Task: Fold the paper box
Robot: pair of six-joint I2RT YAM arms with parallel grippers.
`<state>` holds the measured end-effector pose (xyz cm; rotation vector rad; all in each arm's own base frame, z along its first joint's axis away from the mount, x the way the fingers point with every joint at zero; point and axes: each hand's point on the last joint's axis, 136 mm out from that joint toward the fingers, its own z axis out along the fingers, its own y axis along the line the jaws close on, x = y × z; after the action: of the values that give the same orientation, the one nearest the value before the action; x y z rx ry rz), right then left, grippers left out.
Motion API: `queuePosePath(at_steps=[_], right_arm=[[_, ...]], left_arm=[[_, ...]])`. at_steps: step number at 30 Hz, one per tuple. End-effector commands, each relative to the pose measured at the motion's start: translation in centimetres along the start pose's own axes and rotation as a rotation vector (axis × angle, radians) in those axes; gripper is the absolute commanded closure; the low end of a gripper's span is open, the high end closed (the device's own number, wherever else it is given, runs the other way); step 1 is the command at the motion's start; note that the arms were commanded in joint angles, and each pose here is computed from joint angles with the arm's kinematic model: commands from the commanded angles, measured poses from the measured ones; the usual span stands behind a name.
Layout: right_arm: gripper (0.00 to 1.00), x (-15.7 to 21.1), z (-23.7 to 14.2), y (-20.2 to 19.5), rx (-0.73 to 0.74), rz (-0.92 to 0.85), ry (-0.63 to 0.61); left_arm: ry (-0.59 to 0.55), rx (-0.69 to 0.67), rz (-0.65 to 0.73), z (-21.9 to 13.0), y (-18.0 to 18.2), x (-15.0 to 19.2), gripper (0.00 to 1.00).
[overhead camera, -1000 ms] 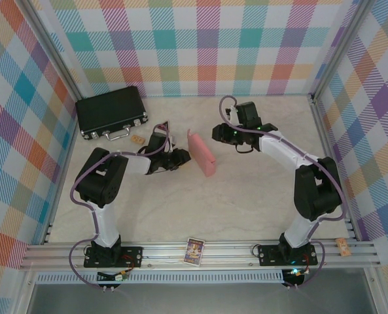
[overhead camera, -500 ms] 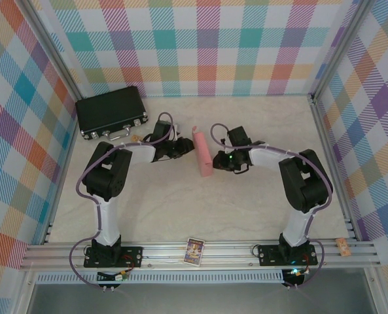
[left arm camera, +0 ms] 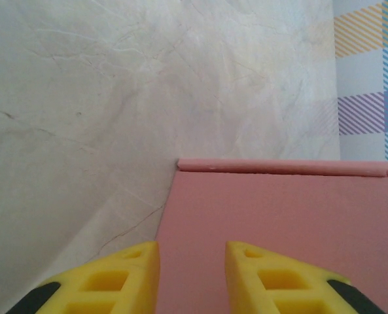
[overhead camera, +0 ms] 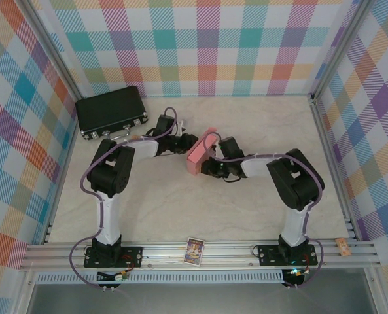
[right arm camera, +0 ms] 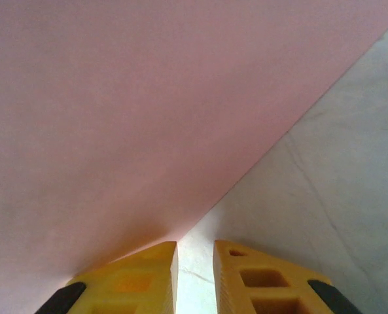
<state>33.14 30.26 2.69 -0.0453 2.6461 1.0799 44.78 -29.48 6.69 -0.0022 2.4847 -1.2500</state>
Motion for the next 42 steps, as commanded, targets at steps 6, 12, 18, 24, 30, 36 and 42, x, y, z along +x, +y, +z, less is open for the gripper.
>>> queuePosePath(at_steps=[6, 12, 18, 24, 30, 36, 42], right_arm=[[0.73, -0.6, -0.4, 0.1, 0.030, 0.020, -0.107], [0.66, -0.3, -3.7, -1.2, 0.129, -0.026, -0.140], [0.63, -1.5, -7.7, 0.0, 0.057, -0.054, -0.191], [0.39, -3.8, -9.8, 3.4, -0.091, -0.041, -0.249], [0.36, -6.5, -8.4, 4.7, -0.190, 0.058, -0.276], [0.37, -7.6, -7.7, 5.4, -0.222, 0.067, -0.283], [0.38, -7.8, -6.6, 4.4, -0.188, 0.091, -0.267]], left_arm=[[0.044, -0.024, 0.028, 0.1, 0.2, -0.5, 0.68], [0.005, -0.102, 0.091, -2.4, -0.5, -3.1, 0.65], [0.000, -0.113, 0.146, -4.3, -2.1, -3.9, 0.64], [-0.013, -0.100, 0.165, -5.3, -3.3, -4.0, 0.62], [-0.009, -0.070, 0.169, -5.3, -3.9, -3.9, 0.61], [0.013, -0.054, 0.155, -4.8, -3.5, -3.3, 0.61], [0.031, -0.040, 0.148, -4.3, -3.3, -3.0, 0.62]])
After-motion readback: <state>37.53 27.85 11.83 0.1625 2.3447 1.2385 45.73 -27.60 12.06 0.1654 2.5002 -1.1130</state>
